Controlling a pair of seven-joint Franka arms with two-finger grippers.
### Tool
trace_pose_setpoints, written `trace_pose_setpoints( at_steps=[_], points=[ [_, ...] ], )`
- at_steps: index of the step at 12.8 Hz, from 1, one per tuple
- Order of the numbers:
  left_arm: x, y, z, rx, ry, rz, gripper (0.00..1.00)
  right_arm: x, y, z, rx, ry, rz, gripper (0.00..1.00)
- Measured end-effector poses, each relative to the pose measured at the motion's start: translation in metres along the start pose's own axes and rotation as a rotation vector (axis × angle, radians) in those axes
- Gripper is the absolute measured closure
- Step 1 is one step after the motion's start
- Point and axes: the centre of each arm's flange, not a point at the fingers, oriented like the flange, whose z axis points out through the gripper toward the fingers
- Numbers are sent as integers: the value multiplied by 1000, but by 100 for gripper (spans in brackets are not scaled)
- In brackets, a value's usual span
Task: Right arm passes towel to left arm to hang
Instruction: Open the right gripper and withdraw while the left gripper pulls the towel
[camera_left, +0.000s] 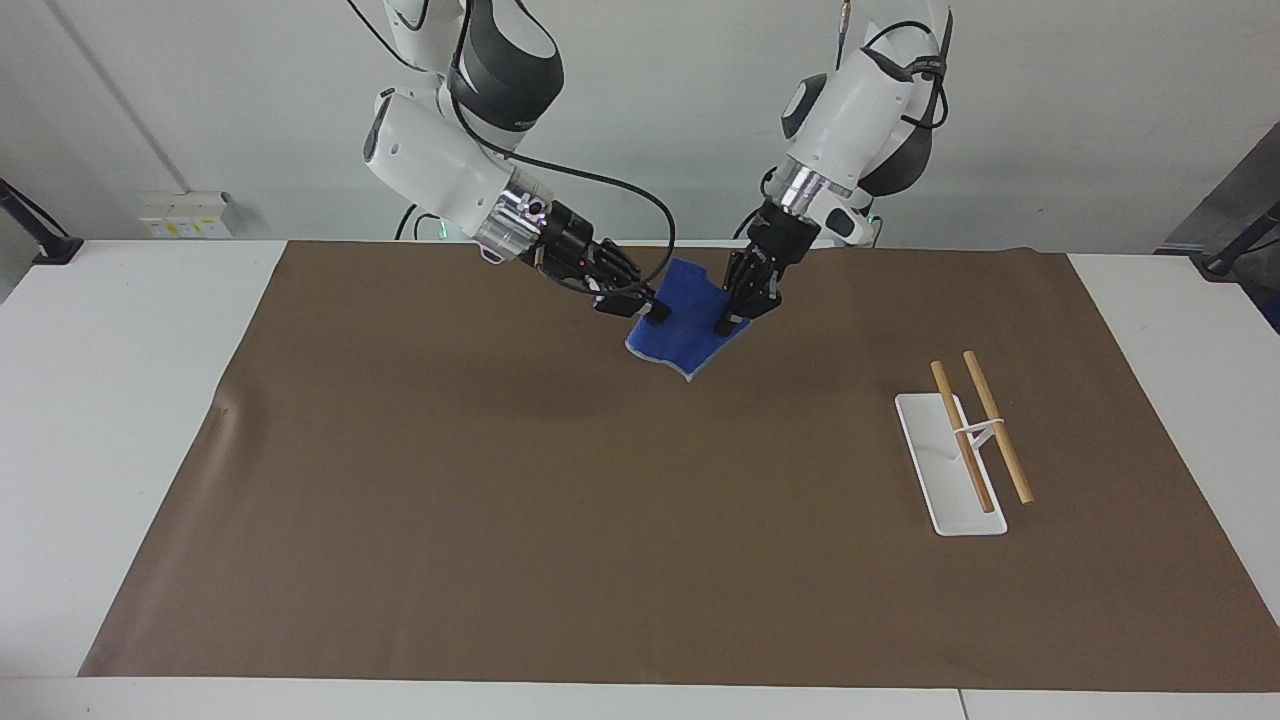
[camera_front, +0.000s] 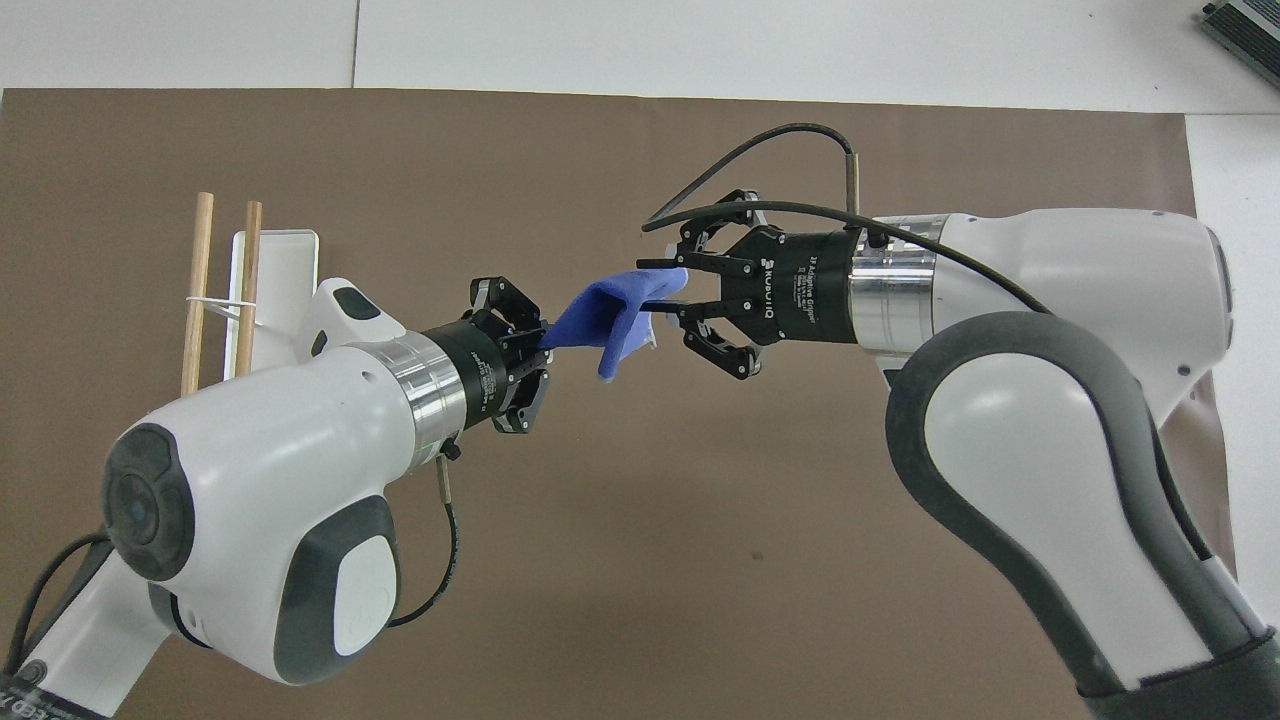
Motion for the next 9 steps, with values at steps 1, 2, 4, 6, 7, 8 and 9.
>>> trace_pose_setpoints(
  at_steps=[1,2,4,6,7,8,9],
  points=[
    [0,0,0,-2,0,41,98,0,0,0,0,0,-3,52],
    [1,1,-1,-4,0,85,98,-1,0,-1,1,-1,-6,37],
    [6,6,-3,-21,3,168,98,-2,-1,-2,4,-2,-17,33],
    [20,17,-6,-55,15,241,98,-4,-1,-4,3,9,-94,26],
    [33,24,-8,-68,30,290,98,-5,-1,-7,-6,38,-180,18],
    [50,33,-12,-77,49,354,98,-7,-1,-11,-21,79,-282,6],
    [67,41,-16,-83,71,436,98,-8,-1,-15,-40,120,-396,0]
  ],
)
